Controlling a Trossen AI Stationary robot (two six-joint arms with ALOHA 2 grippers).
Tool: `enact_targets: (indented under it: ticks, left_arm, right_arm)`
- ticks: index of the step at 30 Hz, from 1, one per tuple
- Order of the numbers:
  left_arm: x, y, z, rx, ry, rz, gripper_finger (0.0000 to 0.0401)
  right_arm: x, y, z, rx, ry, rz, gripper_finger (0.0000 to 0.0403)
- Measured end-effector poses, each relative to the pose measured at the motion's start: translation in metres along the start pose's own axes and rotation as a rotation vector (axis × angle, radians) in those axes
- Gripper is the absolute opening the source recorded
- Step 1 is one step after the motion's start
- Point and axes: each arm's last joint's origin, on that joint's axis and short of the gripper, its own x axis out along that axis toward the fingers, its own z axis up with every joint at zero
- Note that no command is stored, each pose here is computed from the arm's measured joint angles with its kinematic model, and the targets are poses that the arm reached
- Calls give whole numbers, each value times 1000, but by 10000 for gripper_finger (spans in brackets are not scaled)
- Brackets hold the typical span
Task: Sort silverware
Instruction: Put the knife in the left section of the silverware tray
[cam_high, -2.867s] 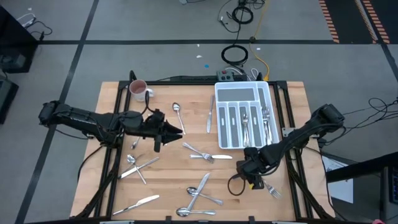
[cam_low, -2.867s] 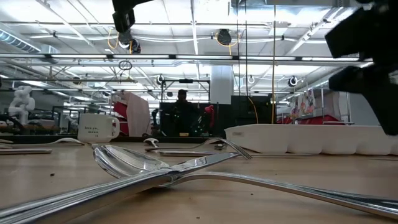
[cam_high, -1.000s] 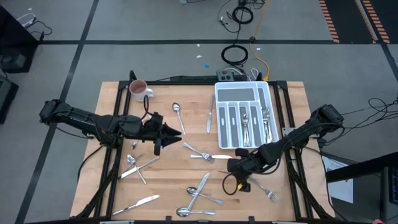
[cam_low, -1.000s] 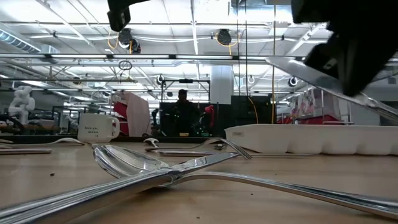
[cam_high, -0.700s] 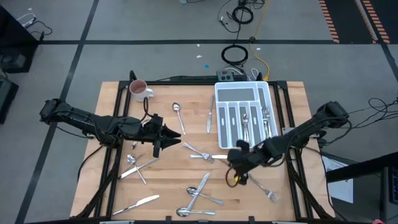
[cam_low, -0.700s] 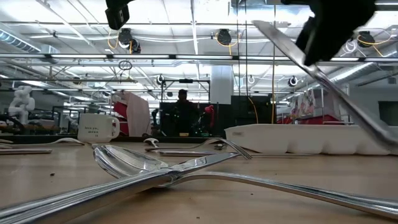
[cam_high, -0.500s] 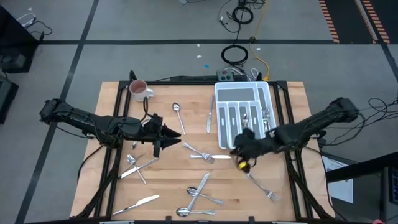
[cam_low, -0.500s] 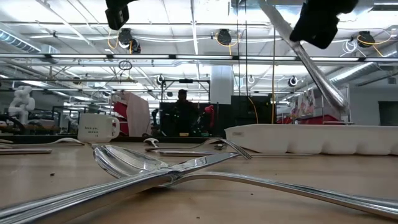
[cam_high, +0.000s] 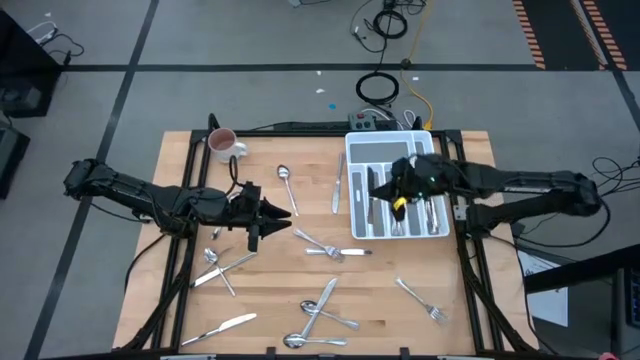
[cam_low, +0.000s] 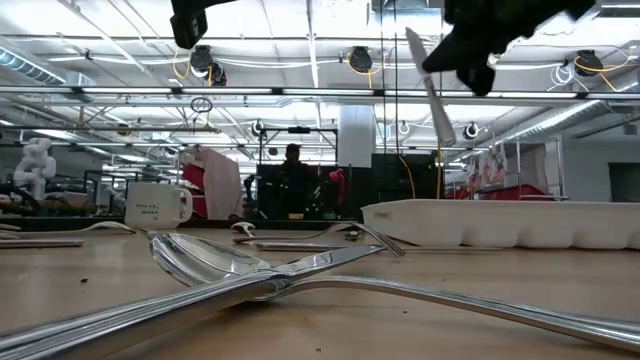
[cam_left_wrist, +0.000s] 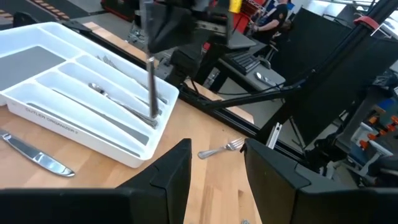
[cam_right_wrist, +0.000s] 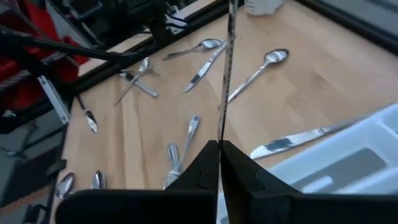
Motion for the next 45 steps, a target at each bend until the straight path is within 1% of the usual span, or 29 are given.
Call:
enact_targets:
  ticks: [4,8,13,19,22,25,29,31,34,40,45]
  left_arm:
    - [0,0,0,0,-5,9,153]
    - [0,1,0,-1,-14,22,153]
    - [0,1,0,-1,-14,22,153]
    - [0,1,1,-1,-20,32,153]
    - [0,1,1,-2,-25,40,153]
    - [0,1,1,-1,-25,41,153]
    - [0,1,0,-1,-24,43,153]
    - [0,2,0,-1,-24,44,153]
    - [0,2,1,0,-33,60,153]
    - [0,4,-1,5,-32,96,153]
    - [0,4,0,4,-34,95,153]
  right_arm:
    - [19,-25,0,39,31,45,0]
    - [36,-45,1,63,19,97,0]
    - [57,-69,-6,114,48,113,0]
    - [76,-92,-33,213,70,116,0]
    - [79,-101,-47,259,40,117,0]
    - [79,-111,-62,309,52,105,0]
    - [76,-119,-77,365,82,85,0]
    - [75,-119,-80,375,107,108,0]
    - [75,-119,-81,376,121,124,0]
    - [75,-121,-82,393,121,92,1]
    - [75,-121,-83,402,132,84,22]
